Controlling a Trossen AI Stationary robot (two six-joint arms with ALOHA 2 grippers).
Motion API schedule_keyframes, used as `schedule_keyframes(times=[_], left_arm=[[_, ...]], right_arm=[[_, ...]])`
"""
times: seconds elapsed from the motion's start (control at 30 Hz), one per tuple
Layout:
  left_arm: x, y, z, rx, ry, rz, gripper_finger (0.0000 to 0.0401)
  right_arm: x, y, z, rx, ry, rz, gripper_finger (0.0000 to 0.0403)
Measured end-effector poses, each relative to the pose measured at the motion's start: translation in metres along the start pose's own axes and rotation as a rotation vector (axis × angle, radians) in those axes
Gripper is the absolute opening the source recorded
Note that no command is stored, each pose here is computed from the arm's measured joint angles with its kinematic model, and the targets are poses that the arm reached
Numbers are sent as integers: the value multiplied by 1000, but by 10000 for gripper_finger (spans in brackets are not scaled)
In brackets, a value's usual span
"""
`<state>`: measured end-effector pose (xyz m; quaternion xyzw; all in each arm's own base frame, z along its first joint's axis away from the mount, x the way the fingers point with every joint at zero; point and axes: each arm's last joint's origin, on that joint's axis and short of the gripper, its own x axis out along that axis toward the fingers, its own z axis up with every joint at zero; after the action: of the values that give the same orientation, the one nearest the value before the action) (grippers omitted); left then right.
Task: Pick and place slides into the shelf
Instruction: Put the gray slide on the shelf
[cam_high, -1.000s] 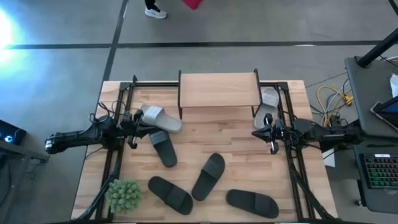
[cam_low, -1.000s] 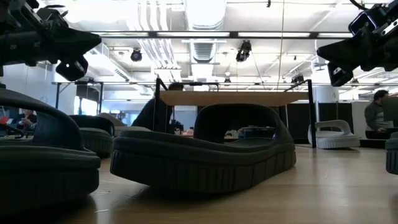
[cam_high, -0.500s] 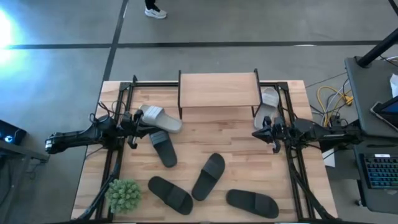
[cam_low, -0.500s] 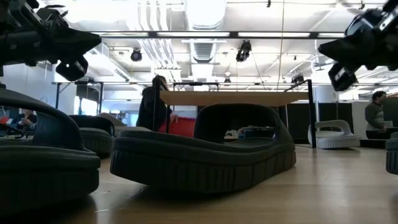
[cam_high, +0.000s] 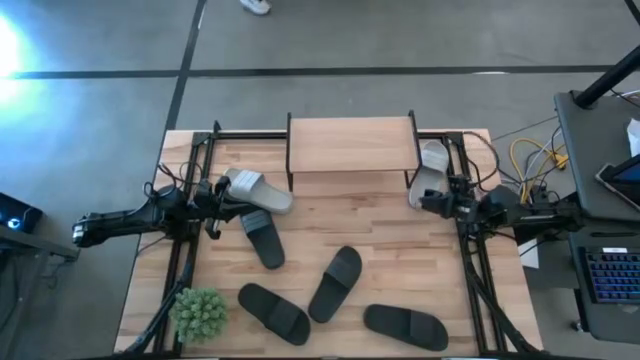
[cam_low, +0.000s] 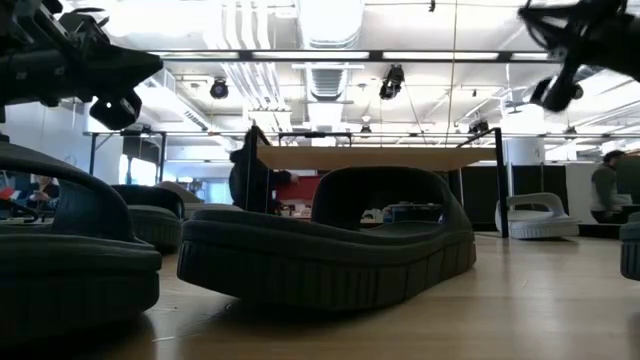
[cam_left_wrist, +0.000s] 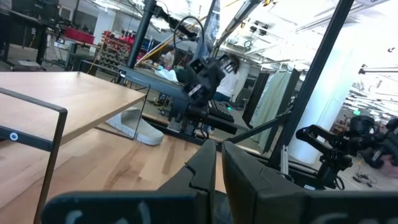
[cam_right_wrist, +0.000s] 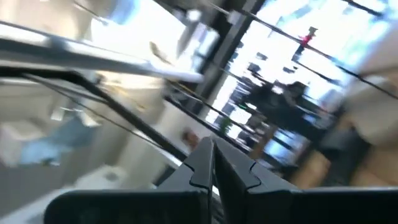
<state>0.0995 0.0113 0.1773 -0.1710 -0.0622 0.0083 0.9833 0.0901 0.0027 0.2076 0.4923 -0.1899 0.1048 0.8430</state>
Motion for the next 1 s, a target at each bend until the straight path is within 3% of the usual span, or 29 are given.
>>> schedule_keyframes(times=[0.17,0.3,0.57,0.8,1.0], left_arm=[[0,0,0,0,-1,-1,13],[0,0,0,0,-3,-1,13],[0,0,1,1,-8,5,13],[0,-2,6,5,-68,-17,13],[0,-3,7,6,-77,-22,13]], right_arm=[[2,8,1,62,40,111,9],[14,17,1,99,93,98,9],[88,63,12,-53,166,27,9],[159,70,7,-177,315,-330,9],[191,74,7,-273,527,-791,9]])
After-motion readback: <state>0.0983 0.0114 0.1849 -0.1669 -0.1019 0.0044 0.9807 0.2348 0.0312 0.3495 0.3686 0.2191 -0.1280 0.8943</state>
